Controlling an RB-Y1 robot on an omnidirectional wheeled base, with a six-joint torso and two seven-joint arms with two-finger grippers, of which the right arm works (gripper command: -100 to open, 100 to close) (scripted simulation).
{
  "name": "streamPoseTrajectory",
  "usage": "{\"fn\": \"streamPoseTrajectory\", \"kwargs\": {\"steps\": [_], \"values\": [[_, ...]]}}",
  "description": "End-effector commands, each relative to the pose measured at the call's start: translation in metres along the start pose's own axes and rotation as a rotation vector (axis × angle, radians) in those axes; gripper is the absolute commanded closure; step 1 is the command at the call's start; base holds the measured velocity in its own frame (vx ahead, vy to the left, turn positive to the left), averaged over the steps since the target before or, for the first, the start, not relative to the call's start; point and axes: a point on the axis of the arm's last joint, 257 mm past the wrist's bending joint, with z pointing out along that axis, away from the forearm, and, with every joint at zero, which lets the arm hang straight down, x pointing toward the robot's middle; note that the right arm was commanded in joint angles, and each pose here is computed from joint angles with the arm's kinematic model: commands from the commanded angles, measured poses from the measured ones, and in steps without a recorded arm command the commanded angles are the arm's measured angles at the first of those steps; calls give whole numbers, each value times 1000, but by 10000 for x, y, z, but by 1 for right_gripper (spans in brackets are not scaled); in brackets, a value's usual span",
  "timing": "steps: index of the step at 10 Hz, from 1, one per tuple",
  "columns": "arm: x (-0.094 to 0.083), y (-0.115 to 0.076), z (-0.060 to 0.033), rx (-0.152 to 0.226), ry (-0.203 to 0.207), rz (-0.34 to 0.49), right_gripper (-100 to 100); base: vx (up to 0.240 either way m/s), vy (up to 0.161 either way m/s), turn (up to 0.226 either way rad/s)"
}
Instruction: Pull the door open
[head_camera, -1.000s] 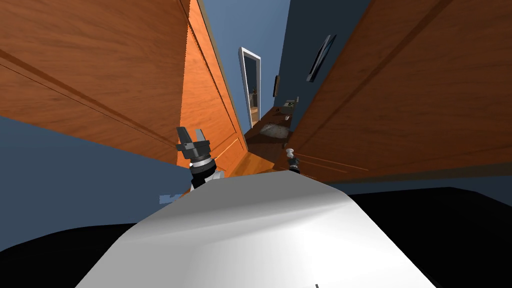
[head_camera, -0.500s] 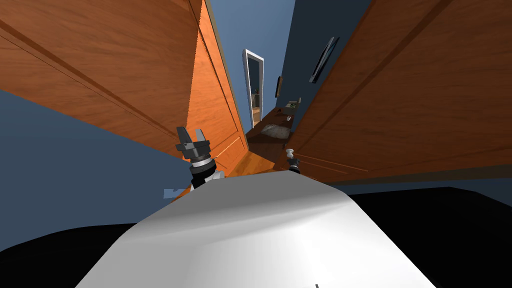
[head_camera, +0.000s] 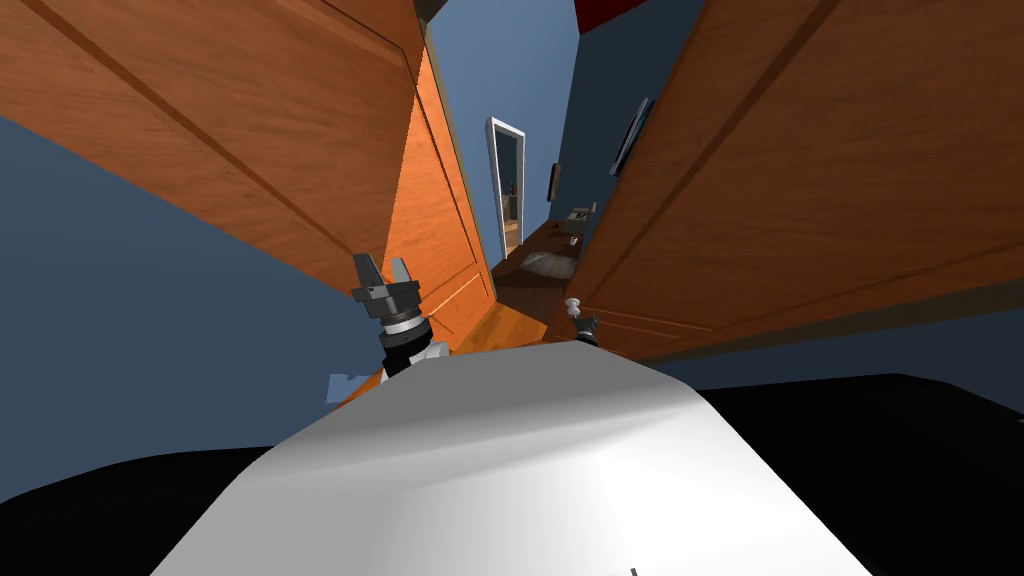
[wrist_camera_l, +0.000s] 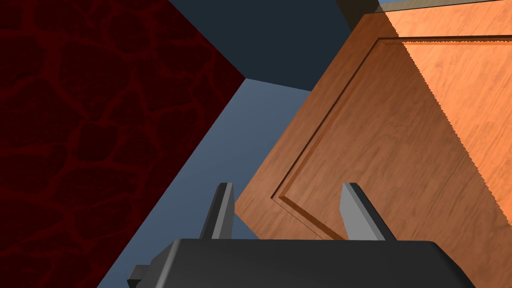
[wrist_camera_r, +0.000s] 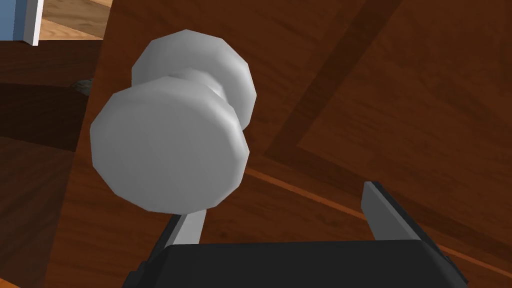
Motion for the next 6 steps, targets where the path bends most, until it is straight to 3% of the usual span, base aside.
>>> {"fn": "streamPoseTrajectory", "kwargs": {"steps": [1, 4, 6], "values": [[207, -199, 38, 10, 27, 85, -100, -73, -8, 13], [236, -240, 31, 8, 25, 129, -100, -43, -2, 31], [296, -323, 17, 5, 22, 220, -100, -50, 20, 67]]}}
